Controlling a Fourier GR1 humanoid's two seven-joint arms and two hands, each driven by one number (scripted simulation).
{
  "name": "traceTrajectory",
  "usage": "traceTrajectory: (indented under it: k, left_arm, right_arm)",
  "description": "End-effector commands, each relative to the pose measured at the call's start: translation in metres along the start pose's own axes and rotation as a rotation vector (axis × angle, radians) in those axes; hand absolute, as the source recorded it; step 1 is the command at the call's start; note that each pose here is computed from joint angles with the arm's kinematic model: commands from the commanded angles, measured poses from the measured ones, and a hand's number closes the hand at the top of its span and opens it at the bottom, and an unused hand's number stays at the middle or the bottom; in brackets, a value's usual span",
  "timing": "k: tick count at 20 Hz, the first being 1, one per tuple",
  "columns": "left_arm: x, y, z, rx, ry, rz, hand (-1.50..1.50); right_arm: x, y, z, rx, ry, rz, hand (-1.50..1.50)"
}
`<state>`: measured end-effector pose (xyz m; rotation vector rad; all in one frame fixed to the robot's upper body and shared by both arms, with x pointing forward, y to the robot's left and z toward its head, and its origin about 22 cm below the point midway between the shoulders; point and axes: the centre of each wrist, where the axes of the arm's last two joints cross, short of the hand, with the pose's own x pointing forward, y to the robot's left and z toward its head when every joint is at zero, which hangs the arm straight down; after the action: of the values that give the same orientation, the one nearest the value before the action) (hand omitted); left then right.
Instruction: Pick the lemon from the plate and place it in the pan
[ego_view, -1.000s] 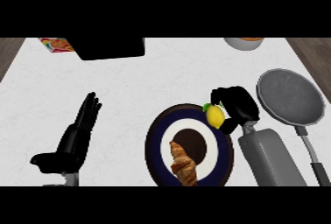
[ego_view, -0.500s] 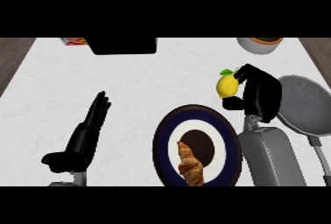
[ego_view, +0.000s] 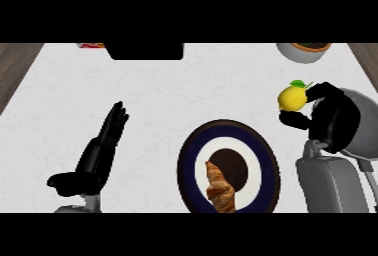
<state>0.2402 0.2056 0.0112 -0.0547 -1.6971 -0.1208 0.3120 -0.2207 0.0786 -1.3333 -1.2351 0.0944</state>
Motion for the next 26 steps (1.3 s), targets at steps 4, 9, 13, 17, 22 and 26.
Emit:
traceTrajectory:
  k: [4,9,13,17,22,26]
  left_arm:
    - [-0.001,-0.007,0.013,-0.011,0.002,-0.007,0.00]
    - [-0.006,-0.016,0.006,-0.011,0.010,-0.005,0.00]
    - [0.013,0.002,-0.010,-0.011,-0.007,-0.018,0.00]
    - [-0.001,-0.005,-0.006,-0.046,0.009,0.003,0.00]
    - [-0.005,-0.004,-0.009,-0.016,-0.017,-0.007,0.00]
    - [-0.001,-0.017,-0.011,-0.056,-0.016,0.010,0.00]
  right_arm:
    - [-0.076,-0.015,-0.045,-0.190,0.011,0.111,1.50]
    - [-0.112,-0.006,-0.077,-0.301,0.015,0.151,1.50]
    - [-0.135,-0.010,-0.100,-0.386,0.052,0.075,1.50]
    - [-0.147,-0.020,-0.137,-0.394,0.057,0.045,1.50]
    - [-0.179,-0.025,-0.143,-0.167,0.189,0.058,1.50]
    - [-0.186,-0.021,-0.149,0.130,0.255,0.174,-1.50]
